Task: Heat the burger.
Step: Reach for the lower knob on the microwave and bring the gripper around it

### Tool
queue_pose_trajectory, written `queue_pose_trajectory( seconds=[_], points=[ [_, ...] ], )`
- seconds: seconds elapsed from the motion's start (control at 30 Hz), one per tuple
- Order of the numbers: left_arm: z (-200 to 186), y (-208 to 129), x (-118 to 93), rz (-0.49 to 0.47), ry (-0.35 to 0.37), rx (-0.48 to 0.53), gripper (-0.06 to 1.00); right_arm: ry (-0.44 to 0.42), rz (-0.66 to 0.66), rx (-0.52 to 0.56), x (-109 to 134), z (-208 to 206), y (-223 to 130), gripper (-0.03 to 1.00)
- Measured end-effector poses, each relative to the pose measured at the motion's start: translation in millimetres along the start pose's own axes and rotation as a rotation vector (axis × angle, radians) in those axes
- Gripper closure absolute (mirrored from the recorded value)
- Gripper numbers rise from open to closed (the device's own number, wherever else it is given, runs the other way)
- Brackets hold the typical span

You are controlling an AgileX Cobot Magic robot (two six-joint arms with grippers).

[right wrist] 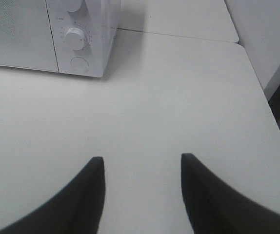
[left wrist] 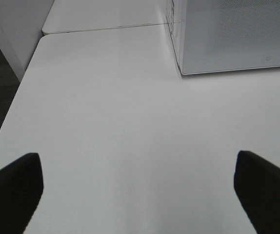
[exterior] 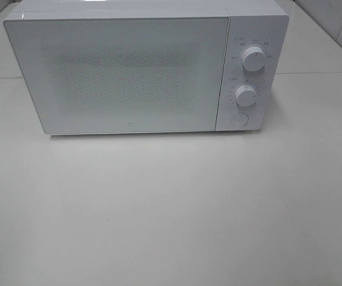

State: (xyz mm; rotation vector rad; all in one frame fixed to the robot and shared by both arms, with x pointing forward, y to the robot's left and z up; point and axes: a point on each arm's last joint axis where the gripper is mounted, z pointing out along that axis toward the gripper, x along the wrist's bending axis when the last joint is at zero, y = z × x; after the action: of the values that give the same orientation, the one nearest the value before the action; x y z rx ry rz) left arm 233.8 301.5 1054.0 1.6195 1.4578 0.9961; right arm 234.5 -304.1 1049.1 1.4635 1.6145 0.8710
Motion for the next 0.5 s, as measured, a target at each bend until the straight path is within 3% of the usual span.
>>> queue_pose_trajectory(
  seconds=[0.17, 0.2, 0.27, 0.3, 0.37, 0.4, 0.43, 0.5],
  points=[
    [0, 0, 0, 0.000, 0.000, 0.000, -0.04, 0.000, 0.000, 0.000, 0, 0, 0, 0.39],
    [0, 0, 0, 0.000, 0.000, 0.000, -0.04, 0.000, 0.000, -0.006, 0, -1, 1, 0.33],
    [0, 0, 0, 0.000, 0.000, 0.000, -0.04, -0.001, 0.000, -0.016, 0, -1, 2, 0.30],
    [0, 0, 0, 0.000, 0.000, 0.000, -0.04, -0.006, -0.001, -0.062, -1, -4, 7, 0.22],
    [0, 0, 0, 0.000, 0.000, 0.000, -0.04, -0.011, -0.003, -0.098, -1, -4, 11, 0.19],
    [0, 0, 0, 0.000, 0.000, 0.000, -0.04, -0.026, -0.010, -0.185, -3, -6, 19, 0.14],
    [0, 0, 0, 0.000, 0.000, 0.000, -0.04, -0.043, -0.019, -0.278, -4, -9, 28, 0.11],
    [0, 0, 0, 0.000, 0.000, 0.000, -0.04, -0.045, -0.021, -0.319, -4, -9, 32, 0.11]
  ],
)
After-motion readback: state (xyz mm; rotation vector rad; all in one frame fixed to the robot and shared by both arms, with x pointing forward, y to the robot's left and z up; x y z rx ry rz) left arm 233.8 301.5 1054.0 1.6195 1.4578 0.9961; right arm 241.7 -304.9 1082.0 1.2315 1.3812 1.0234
